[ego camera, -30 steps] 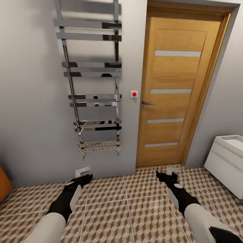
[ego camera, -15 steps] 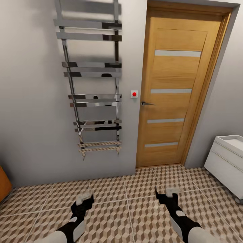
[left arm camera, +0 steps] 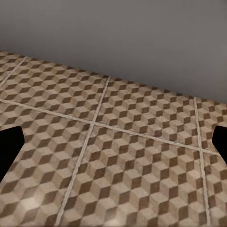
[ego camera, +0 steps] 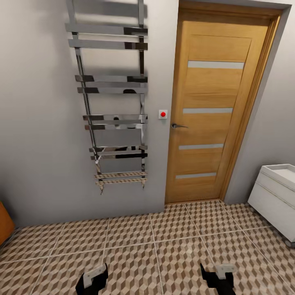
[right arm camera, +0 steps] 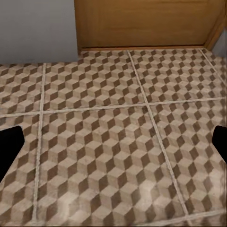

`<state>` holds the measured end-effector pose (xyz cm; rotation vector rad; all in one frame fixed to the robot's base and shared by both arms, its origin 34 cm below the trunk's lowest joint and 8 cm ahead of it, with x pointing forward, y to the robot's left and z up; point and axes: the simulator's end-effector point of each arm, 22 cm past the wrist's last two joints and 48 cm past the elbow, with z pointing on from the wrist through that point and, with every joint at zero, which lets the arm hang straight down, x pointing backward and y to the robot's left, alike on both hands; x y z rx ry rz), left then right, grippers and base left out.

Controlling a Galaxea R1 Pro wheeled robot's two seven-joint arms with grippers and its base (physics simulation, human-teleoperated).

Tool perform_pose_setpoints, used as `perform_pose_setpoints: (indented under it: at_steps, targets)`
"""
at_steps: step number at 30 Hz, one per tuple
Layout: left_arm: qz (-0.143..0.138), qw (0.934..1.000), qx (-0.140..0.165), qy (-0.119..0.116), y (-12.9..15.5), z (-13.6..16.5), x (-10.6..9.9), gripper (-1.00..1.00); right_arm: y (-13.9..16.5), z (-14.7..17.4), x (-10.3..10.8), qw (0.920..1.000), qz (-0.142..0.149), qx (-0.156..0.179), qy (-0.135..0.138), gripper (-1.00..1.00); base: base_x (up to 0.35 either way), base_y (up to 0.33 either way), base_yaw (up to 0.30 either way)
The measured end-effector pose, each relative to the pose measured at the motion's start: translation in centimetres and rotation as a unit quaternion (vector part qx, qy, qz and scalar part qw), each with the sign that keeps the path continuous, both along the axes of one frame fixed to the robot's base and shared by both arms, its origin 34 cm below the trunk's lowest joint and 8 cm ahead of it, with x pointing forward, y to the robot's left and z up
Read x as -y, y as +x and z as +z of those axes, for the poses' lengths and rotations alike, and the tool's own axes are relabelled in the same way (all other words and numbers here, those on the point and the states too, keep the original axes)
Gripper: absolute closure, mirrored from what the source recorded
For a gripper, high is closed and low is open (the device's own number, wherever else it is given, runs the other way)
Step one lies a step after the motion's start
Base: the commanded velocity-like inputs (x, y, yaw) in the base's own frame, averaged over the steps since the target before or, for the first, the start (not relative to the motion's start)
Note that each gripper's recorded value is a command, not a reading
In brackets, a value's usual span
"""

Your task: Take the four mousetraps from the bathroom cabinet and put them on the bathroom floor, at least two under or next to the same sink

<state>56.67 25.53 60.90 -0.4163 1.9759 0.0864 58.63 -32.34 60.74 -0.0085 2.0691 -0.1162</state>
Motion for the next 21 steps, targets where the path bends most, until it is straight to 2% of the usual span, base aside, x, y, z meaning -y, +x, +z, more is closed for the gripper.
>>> perform_pose_setpoints:
  at_steps: [6, 8, 11, 12, 16, 21]
  targets:
    - [0.002, 1.0000, 0.000, 0.002, -2.0, -0.7, 0.1, -1.00, -1.3, -0.7, 2.1, 0.9996, -0.026, -0.011, -0.002, -1.00, 0.000, 0.000, 0.000]
    - [0.002, 0.9999, -0.012, 0.002, -3.1, -1.5, 0.0, -1.00, -1.6, -0.8, 3.2, 0.9985, -0.053, -0.010, 0.006, -1.00, 0.000, 0.000, 0.000]
    - [0.002, 0.9996, -0.029, 0.002, -4.7, -2.6, -0.1, -1.00, -1.8, -0.8, 3.9, 0.9971, -0.075, -0.009, 0.014, -1.00, 0.000, 0.000, 0.000]
    - [0.003, 0.9992, -0.039, 0.002, -6.0, -3.3, -0.2, -1.00, -1.9, -0.9, 4.2, 0.9963, -0.084, -0.009, 0.019, -1.00, 0.000, 0.000, 0.000]
    - [0.002, 0.9982, -0.060, 0.002, -8.8, -4.8, 0.0, -1.00, -2.9, -1.7, 4.0, 0.9950, -0.093, -0.021, 0.028, -1.00, 0.000, 0.000, 0.000]
    - [0.000, 0.9979, -0.064, 0.003, -10.0, -5.1, 0.1, -1.00, -4.1, -2.8, 3.1, 0.9949, -0.086, -0.042, 0.032, -1.00, 0.000, 0.000, 0.000]
